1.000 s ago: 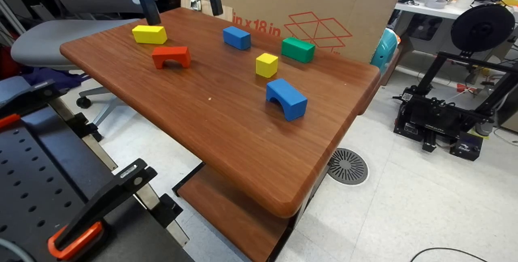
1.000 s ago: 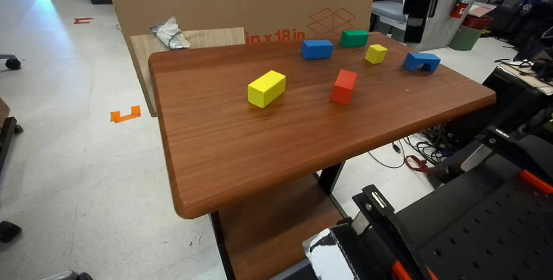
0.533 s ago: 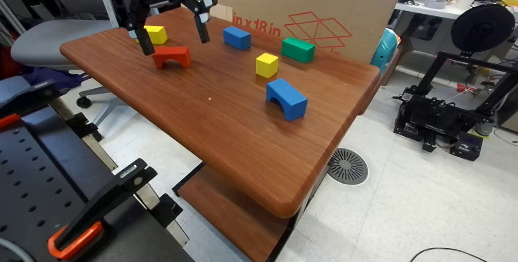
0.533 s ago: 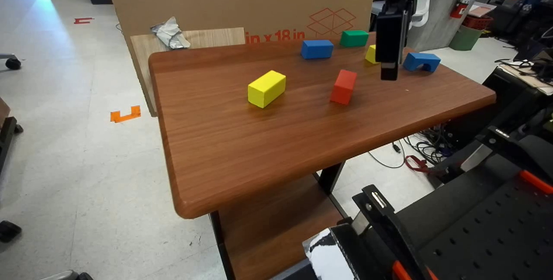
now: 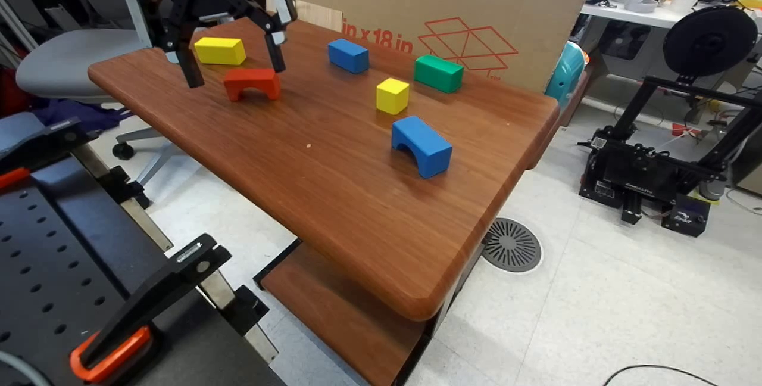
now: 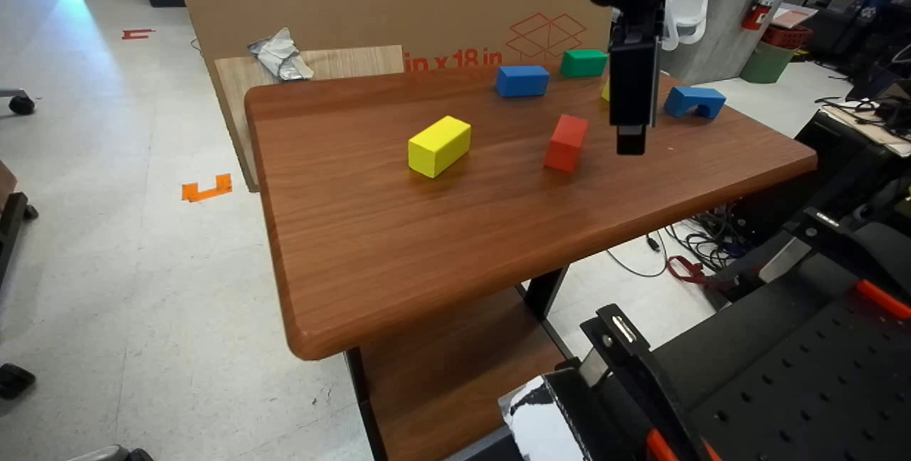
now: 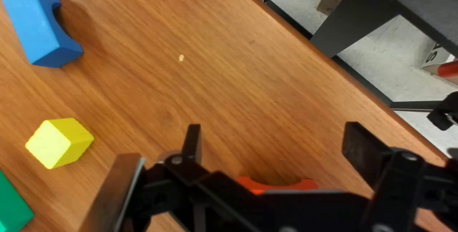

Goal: Place the orange block on top of the blue block at the back of the table

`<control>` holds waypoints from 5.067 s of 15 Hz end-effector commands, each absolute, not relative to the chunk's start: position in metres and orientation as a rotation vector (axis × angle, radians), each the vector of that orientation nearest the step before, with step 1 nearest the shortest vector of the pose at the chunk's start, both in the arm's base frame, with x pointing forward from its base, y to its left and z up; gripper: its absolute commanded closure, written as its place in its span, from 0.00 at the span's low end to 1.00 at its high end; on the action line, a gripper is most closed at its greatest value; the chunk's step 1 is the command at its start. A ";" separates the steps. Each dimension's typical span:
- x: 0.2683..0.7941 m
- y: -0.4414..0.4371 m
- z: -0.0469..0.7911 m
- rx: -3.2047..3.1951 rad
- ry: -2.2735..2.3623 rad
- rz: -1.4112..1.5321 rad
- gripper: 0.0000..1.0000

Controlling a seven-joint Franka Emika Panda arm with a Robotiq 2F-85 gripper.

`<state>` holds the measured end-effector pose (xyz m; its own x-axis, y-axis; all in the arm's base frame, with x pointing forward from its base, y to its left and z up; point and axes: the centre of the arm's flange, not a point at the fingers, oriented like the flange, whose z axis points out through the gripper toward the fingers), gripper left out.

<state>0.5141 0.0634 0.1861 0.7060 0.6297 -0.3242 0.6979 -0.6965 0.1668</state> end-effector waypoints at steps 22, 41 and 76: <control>0.580 0.077 0.183 2.894 0.880 -0.272 0.58; 0.716 0.031 0.230 3.045 -0.285 -0.174 0.58; 0.703 0.028 0.263 2.995 -0.152 -0.228 0.00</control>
